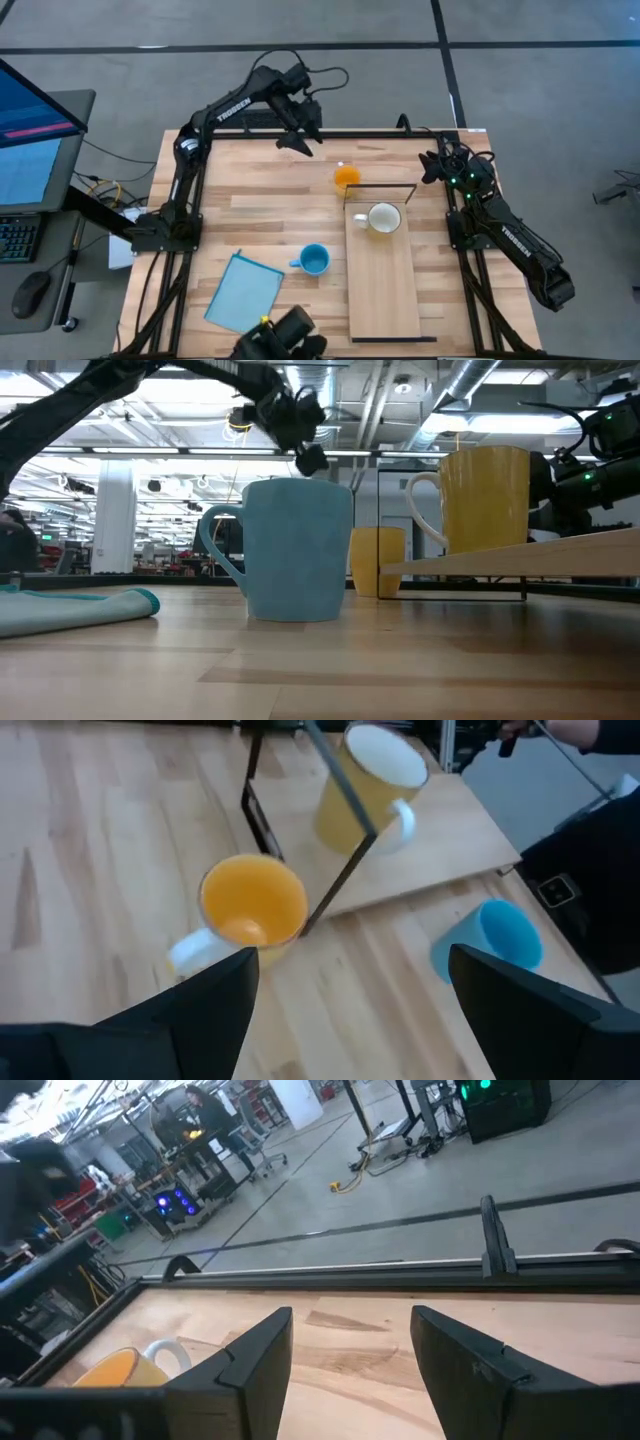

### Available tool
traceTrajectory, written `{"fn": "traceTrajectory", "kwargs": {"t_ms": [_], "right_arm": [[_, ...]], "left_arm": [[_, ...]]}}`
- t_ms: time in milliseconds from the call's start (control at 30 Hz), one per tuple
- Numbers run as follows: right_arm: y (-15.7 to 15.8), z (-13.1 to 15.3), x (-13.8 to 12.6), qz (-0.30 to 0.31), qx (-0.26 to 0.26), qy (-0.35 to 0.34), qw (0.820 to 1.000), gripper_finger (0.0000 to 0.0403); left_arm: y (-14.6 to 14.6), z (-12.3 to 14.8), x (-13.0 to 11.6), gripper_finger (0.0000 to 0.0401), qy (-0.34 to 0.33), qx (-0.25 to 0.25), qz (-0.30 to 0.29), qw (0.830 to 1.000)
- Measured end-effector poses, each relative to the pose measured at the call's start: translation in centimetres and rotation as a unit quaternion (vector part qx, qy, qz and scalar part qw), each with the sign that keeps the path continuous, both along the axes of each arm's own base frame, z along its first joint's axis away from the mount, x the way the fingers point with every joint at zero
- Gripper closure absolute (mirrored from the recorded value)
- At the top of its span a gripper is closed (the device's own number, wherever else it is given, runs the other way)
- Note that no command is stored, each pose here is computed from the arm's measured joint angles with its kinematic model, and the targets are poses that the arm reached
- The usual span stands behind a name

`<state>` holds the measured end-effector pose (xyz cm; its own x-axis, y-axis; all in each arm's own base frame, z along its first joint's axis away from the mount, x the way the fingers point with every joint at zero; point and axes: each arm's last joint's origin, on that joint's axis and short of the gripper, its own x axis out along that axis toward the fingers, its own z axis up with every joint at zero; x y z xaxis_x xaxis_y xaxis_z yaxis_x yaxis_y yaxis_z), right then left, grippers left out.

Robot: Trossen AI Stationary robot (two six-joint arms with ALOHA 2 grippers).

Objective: Stack small to large cups/mugs on shelf
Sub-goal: Put the yellow cup on the shelf

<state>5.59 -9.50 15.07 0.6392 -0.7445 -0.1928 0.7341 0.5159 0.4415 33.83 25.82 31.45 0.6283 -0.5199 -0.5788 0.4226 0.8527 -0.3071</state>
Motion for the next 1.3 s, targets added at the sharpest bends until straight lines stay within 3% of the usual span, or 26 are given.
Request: {"fn": "traceTrajectory", "kwargs": {"t_ms": [233,533,733,967,1167,1300], "right_arm": [[0.0,0.0,0.0,-0.005,0.018,-0.021,1.0,0.0177],[0.0,0.1,0.0,-0.008,0.024,-0.035,0.999,0.0177],[0.0,0.1,0.0,-0.008,0.024,-0.035,0.999,0.0177],[0.0,0.1,0.0,-0.008,0.024,-0.035,0.999,0.0177],[0.0,0.1,0.0,-0.008,0.024,-0.035,0.999,0.0177],[0.0,0.1,0.0,-0.008,0.024,-0.035,0.999,0.0177]], "left_arm": [[2.4,-4.0,0.7,0.0083,-0.072,0.008,0.012,0.997],[1.5,-5.1,2.1,0.0083,-0.069,-0.005,0.019,0.997],[0.7,-5.2,3.0,0.0083,-0.064,0.053,0.005,0.997],[0.4,-5.4,3.2,0.0083,-0.033,0.073,0.024,0.997],[0.3,-5.9,3.6,0.0083,0.045,0.175,0.069,0.981],[-0.5,-5.8,4.2,0.0083,0.021,0.211,0.019,0.977]]}}
